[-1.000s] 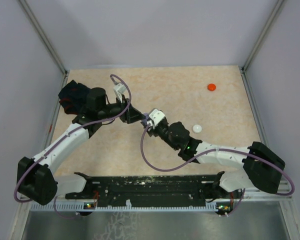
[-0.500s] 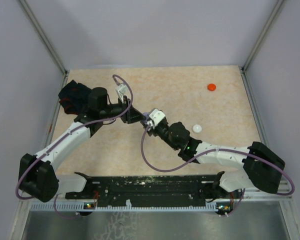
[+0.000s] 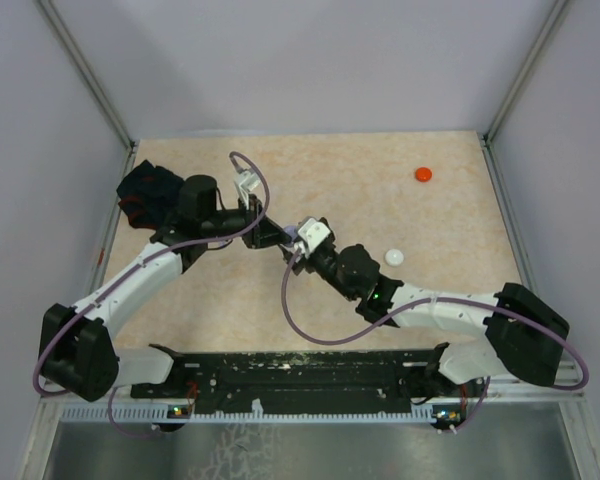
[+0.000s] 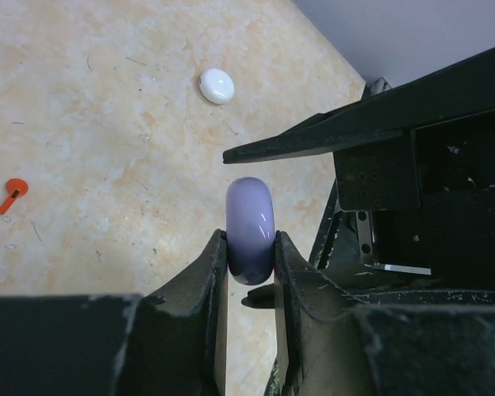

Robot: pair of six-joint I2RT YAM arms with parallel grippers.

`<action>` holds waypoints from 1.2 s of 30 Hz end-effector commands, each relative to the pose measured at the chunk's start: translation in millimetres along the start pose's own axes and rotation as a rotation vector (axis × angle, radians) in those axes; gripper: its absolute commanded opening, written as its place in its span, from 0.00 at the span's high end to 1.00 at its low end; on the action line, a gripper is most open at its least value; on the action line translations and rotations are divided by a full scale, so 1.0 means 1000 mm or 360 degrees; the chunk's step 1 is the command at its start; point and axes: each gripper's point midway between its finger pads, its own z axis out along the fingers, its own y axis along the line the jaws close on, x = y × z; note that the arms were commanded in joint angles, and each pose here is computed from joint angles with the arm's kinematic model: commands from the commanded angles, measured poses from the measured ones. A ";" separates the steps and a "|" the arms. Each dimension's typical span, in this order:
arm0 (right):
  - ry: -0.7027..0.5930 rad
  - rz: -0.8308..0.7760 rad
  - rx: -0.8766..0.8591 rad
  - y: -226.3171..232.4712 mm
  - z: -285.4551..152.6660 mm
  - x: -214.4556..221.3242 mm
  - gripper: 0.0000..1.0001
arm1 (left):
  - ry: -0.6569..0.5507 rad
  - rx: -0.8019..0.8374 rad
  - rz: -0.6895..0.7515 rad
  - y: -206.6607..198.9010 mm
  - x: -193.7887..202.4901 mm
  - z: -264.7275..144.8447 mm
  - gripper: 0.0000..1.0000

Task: Insert the wireless bluetooth earbuds into the charging case
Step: Open the charging case.

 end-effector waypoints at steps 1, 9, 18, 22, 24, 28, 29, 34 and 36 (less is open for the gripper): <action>-0.0148 0.0076 0.0005 -0.002 0.000 -0.038 0.32 | 0.0005 0.0049 0.0172 -0.007 -0.006 -0.003 0.93; -0.0096 0.0154 -0.0085 -0.010 -0.024 -0.032 0.22 | 0.0071 0.0030 0.0429 -0.002 -0.003 -0.009 0.97; -0.0220 0.0413 -0.0493 -0.013 -0.056 -0.036 0.22 | 0.0128 0.0178 0.0623 -0.014 0.008 -0.012 0.99; -0.0210 0.0449 -0.0682 0.000 -0.061 -0.032 0.24 | 0.0156 0.0262 0.0717 -0.024 0.015 -0.012 1.00; -0.0199 0.0436 -0.0744 0.006 -0.062 -0.028 0.24 | 0.0177 0.0284 0.0779 -0.028 0.020 -0.012 1.00; -0.0217 0.0418 -0.0813 0.014 -0.064 -0.023 0.25 | 0.0193 0.0335 0.0898 -0.039 0.028 -0.011 1.00; -0.0224 0.0413 -0.0836 0.016 -0.064 -0.022 0.25 | 0.0194 0.0347 0.0921 -0.041 0.030 -0.011 1.00; -0.0273 0.0378 -0.0918 0.027 -0.069 -0.012 0.27 | 0.0197 0.0420 0.1000 -0.052 0.037 -0.011 1.00; -0.0360 0.0315 -0.0954 0.031 -0.075 -0.011 0.29 | 0.0203 0.0437 0.1022 -0.055 0.039 -0.011 1.00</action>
